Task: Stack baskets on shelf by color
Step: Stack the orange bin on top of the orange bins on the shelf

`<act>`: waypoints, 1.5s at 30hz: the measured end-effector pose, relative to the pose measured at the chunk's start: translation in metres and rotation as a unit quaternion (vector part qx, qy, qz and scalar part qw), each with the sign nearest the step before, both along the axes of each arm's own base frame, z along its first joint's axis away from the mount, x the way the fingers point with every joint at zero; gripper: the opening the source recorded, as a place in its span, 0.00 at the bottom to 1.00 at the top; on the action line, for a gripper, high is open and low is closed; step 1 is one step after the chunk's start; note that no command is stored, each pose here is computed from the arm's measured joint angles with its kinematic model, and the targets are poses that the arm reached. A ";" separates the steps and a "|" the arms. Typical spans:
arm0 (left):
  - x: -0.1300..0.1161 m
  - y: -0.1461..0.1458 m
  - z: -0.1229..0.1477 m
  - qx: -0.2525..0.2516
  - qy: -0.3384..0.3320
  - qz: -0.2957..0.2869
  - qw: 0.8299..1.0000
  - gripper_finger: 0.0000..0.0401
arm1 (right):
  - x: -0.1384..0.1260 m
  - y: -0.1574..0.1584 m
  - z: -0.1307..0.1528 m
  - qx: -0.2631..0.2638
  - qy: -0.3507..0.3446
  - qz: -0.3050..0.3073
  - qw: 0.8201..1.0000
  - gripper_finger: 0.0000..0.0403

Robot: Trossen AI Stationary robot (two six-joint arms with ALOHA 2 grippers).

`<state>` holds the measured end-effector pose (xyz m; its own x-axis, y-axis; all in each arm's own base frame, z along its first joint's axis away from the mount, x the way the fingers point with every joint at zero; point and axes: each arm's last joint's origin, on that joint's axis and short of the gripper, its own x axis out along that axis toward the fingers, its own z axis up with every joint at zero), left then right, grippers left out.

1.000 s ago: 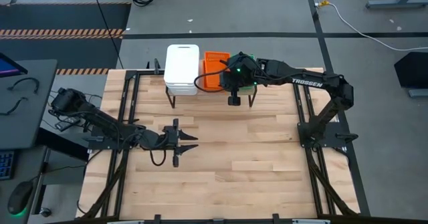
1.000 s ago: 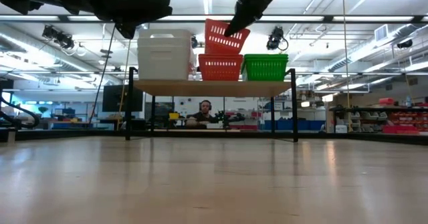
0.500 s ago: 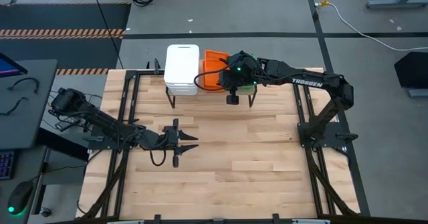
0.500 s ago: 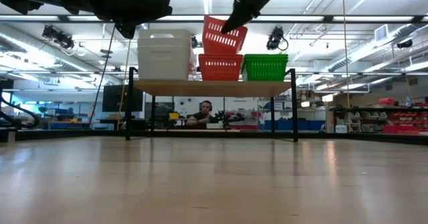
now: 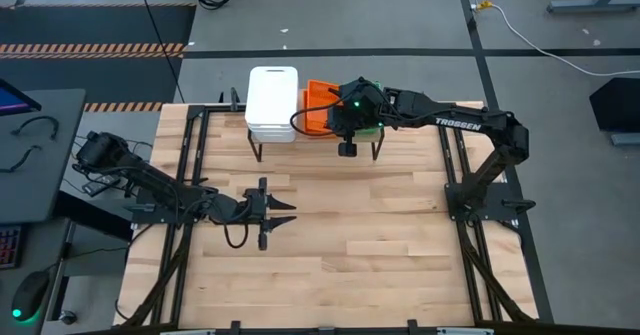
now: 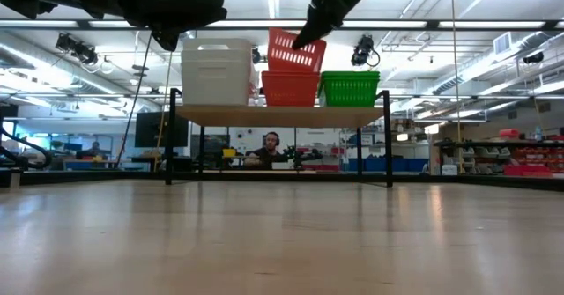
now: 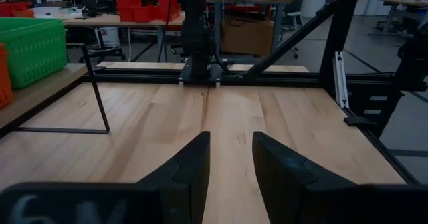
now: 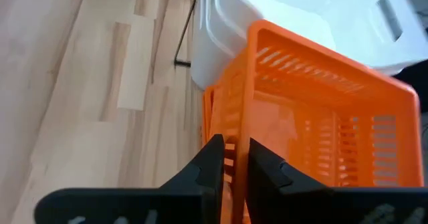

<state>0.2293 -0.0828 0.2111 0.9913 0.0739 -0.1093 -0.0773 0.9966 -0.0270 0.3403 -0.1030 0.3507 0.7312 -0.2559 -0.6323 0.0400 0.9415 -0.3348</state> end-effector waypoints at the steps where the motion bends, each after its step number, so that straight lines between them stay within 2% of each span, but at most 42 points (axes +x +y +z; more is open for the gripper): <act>1: 0.000 0.000 0.000 0.000 0.000 0.000 1.000 0.30 | 0.000 -0.001 -0.002 0.000 0.003 -0.001 1.000 0.12; 6: 0.000 0.000 0.000 0.000 0.000 0.000 1.000 0.30 | -0.001 -0.005 -0.018 -0.015 0.026 0.011 0.999 0.07; 12: 0.000 0.000 0.000 0.000 0.000 0.000 1.000 0.30 | 0.000 -0.007 -0.017 -0.019 0.014 0.009 1.000 0.03; 24: 0.000 0.000 0.000 0.000 0.000 0.000 1.000 0.30 | 0.002 -0.007 -0.014 -0.012 -0.006 0.001 1.000 0.21; 34: 0.000 0.000 0.000 0.000 0.000 0.000 1.000 0.30 | 0.002 -0.007 -0.015 0.009 -0.014 -0.008 1.000 0.23; 39: 0.000 0.000 0.000 0.000 0.000 0.000 1.000 0.30 | 0.003 -0.001 -0.027 0.020 -0.005 0.005 1.000 0.23; 45: 0.000 0.000 0.000 0.000 0.000 0.000 1.000 0.30 | 0.006 0.004 -0.033 -0.001 -0.005 0.010 1.000 0.23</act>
<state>0.2293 -0.0827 0.2110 0.9911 0.0746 -0.1099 -0.0779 0.9966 -0.0262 0.3465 -0.0985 0.3174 0.7418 -0.2429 -0.6251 0.0252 0.9415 -0.3359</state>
